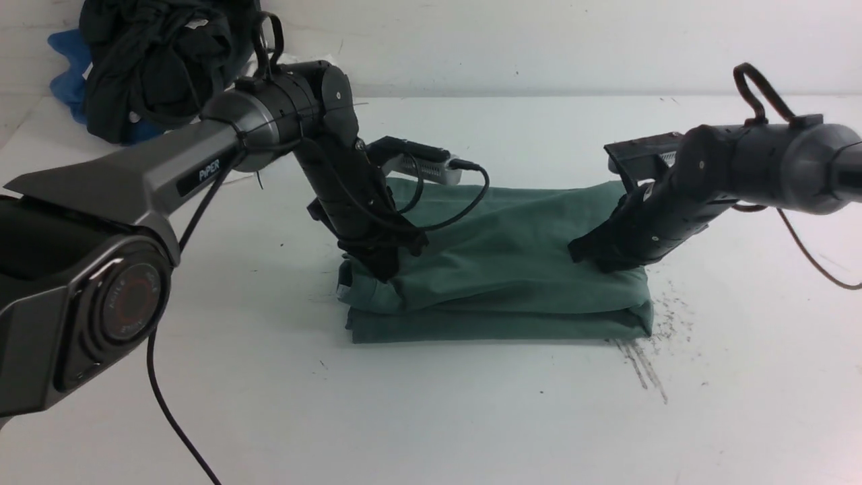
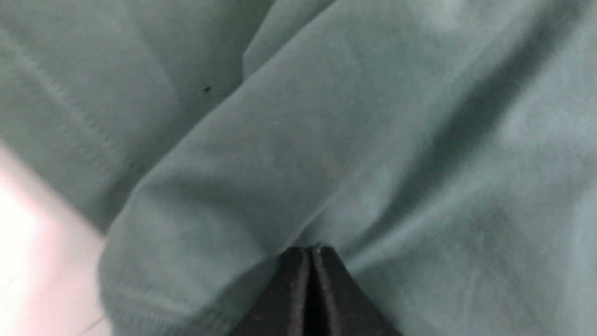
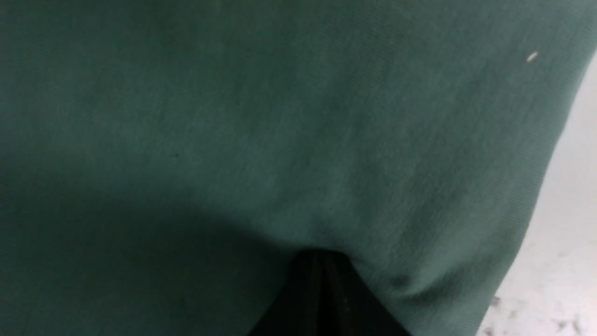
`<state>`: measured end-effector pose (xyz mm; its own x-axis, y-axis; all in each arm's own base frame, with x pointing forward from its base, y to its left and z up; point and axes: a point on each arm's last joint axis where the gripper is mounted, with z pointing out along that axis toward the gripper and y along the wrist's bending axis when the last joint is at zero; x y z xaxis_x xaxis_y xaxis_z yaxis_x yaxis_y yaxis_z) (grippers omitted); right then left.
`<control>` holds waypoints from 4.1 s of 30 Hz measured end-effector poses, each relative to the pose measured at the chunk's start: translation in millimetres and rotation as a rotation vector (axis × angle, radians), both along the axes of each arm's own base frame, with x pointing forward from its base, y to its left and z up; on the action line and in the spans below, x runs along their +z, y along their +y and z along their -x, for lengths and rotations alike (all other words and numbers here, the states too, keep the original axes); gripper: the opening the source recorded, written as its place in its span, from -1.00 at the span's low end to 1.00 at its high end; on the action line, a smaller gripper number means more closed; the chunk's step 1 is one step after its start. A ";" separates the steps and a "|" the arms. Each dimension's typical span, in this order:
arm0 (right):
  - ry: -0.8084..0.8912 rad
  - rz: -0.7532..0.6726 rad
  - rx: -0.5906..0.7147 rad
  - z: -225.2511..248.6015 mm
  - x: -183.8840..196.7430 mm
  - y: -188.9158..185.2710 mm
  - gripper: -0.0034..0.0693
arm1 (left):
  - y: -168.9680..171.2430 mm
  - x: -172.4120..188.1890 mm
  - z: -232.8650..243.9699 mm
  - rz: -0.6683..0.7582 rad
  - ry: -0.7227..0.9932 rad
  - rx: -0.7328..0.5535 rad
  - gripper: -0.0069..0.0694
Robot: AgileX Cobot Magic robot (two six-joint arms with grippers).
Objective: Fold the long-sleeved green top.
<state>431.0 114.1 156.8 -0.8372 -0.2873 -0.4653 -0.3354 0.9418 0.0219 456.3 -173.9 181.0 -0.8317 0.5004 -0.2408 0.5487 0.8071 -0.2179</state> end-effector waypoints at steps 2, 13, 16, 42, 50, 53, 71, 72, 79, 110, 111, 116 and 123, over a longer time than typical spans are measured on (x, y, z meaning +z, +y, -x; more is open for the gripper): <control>0.004 -0.003 0.003 4.7 10.9 0.0 -0.94 | 6.5 22.8 2.5 0.000 -0.041 0.004 -0.84; -0.418 -0.088 0.019 51.6 177.5 -12.4 -0.94 | 39.1 242.7 100.1 0.118 -0.485 -0.030 -0.84; -0.436 -0.094 0.029 62.4 192.5 -13.6 -0.94 | 56.2 288.9 144.1 0.114 -0.612 -0.020 -0.84; -0.929 -0.229 0.051 299.0 241.3 -68.9 -0.94 | 179.8 110.4 418.2 0.006 -0.786 0.519 -0.84; -1.063 -0.268 0.035 340.3 230.8 -82.4 -0.94 | 179.8 103.5 419.2 0.031 -0.830 0.517 -0.84; -1.094 -0.276 0.033 346.6 233.6 -84.4 -0.94 | 179.9 103.6 419.2 0.031 -0.832 0.517 -0.84; -1.099 -0.281 0.034 352.4 233.9 -86.0 -0.94 | 179.9 103.5 419.3 0.031 -0.832 0.517 -0.84; -1.099 -0.281 0.034 352.4 233.9 -86.0 -0.94 | 179.9 103.5 419.3 0.031 -0.832 0.517 -0.84; -1.096 -0.281 0.034 352.4 233.7 -85.9 -0.94 | 179.9 103.5 419.3 0.031 -0.832 0.517 -0.84; -0.890 -0.116 -0.366 376.0 24.6 -116.7 -0.94 | 179.9 103.6 419.6 0.032 -0.833 0.518 -0.84; -0.890 -0.115 -0.367 376.0 24.6 -116.7 -0.94 | 179.9 103.6 419.6 0.032 -0.833 0.518 -0.84; -0.889 -0.121 -0.363 376.0 24.6 -116.3 -0.94 | 179.9 103.6 419.6 0.032 -0.833 0.518 -0.84; -0.889 -0.121 -0.363 376.0 24.6 -116.3 -0.94 | 179.9 103.6 419.6 0.032 -0.833 0.518 -0.84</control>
